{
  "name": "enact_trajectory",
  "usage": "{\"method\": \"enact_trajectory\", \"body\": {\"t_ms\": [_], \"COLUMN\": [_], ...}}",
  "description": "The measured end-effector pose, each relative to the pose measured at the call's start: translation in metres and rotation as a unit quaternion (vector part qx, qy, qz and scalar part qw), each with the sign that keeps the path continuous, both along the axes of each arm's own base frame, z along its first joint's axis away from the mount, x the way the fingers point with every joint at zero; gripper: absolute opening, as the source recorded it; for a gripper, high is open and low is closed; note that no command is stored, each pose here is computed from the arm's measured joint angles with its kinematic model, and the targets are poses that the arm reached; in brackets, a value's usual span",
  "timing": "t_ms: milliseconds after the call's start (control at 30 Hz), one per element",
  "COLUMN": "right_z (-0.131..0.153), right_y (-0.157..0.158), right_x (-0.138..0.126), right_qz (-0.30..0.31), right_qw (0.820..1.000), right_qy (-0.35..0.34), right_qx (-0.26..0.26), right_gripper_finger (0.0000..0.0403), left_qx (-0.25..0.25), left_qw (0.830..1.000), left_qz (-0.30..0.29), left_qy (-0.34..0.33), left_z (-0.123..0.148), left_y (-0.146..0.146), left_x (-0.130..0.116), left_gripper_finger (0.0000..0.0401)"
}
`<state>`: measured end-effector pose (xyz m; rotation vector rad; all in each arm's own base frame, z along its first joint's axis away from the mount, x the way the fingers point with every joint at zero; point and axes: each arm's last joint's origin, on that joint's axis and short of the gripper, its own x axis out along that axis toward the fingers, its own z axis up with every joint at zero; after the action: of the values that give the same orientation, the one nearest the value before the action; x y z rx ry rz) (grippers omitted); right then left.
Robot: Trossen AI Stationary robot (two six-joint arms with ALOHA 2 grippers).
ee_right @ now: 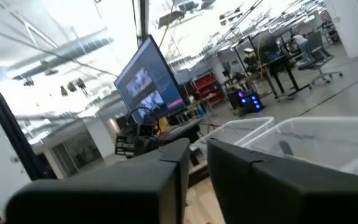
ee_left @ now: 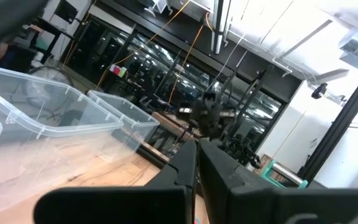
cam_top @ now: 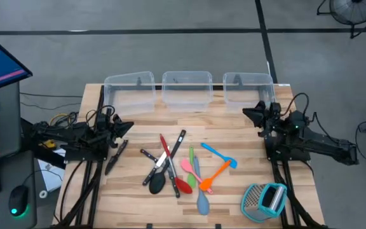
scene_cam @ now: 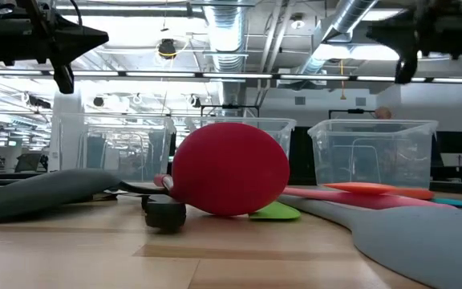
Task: Pick & Place Kitchen Items
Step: Put the black knife into the top left transparent bin
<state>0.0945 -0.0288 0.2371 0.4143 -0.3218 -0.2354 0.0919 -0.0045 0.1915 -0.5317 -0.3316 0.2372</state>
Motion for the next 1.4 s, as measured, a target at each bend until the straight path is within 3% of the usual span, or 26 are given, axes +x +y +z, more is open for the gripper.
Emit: {"method": "enact_trajectory", "body": {"t_ms": [167, 300, 533, 700, 833, 967, 1100, 1233, 1400], "right_z": [0.041, 0.066, 0.085, 0.082, 0.093, 0.107, 0.118, 0.124, 0.125], "right_y": [-0.008, -0.017, -0.021, -0.002, 0.02, 0.037, 0.05, 0.056, 0.06], "right_x": [0.026, 0.059, 0.121, 0.143, 0.144, 0.131, 0.116, 0.105, 0.099], "right_qz": [-0.007, -0.003, 0.037, 0.083, 0.124, 0.137, 0.127, 0.114, 0.112], "right_qw": [0.996, 0.981, 0.926, 0.882, 0.885, 0.896, 0.908, 0.915, 0.916], "right_qy": [0.087, 0.194, 0.372, 0.461, 0.448, 0.422, 0.398, 0.386, 0.385], "right_qx": [-0.012, 0.005, 0.047, 0.052, 0.026, 0.006, -0.016, -0.018, -0.01], "right_gripper_finger": [0.0082, 0.0083, 0.0079, 0.0072, 0.0067, 0.0061, 0.0056, 0.0054, 0.0054], "left_qx": [0.004, 0.003, -0.015, -0.016, -0.016, -0.002, 0.014, 0.003, -0.031], "left_qw": [1.0, 1.0, 1.0, 0.999, 0.999, 0.995, 0.968, 0.915, 0.851], "left_qz": [0.008, 0.013, 0.007, -0.028, -0.042, -0.046, -0.034, -0.003, 0.032], "left_qy": [0.001, 0.0, -0.009, -0.013, 0.003, 0.085, 0.246, 0.403, 0.523], "left_z": [0.0, 0.0, 0.001, 0.013, 0.04, 0.07, 0.081, 0.07, 0.042], "left_y": [0.0, 0.001, 0.001, -0.001, -0.003, -0.008, -0.014, -0.018, -0.019], "left_x": [0.0, 0.0, -0.001, 0.0, 0.007, 0.029, 0.059, 0.083, 0.097], "left_gripper_finger": [0.0002, 0.0002, 0.0002, 0.0002, 0.0001, 0.0001, 0.0001, 0.0001, 0.0001]}}
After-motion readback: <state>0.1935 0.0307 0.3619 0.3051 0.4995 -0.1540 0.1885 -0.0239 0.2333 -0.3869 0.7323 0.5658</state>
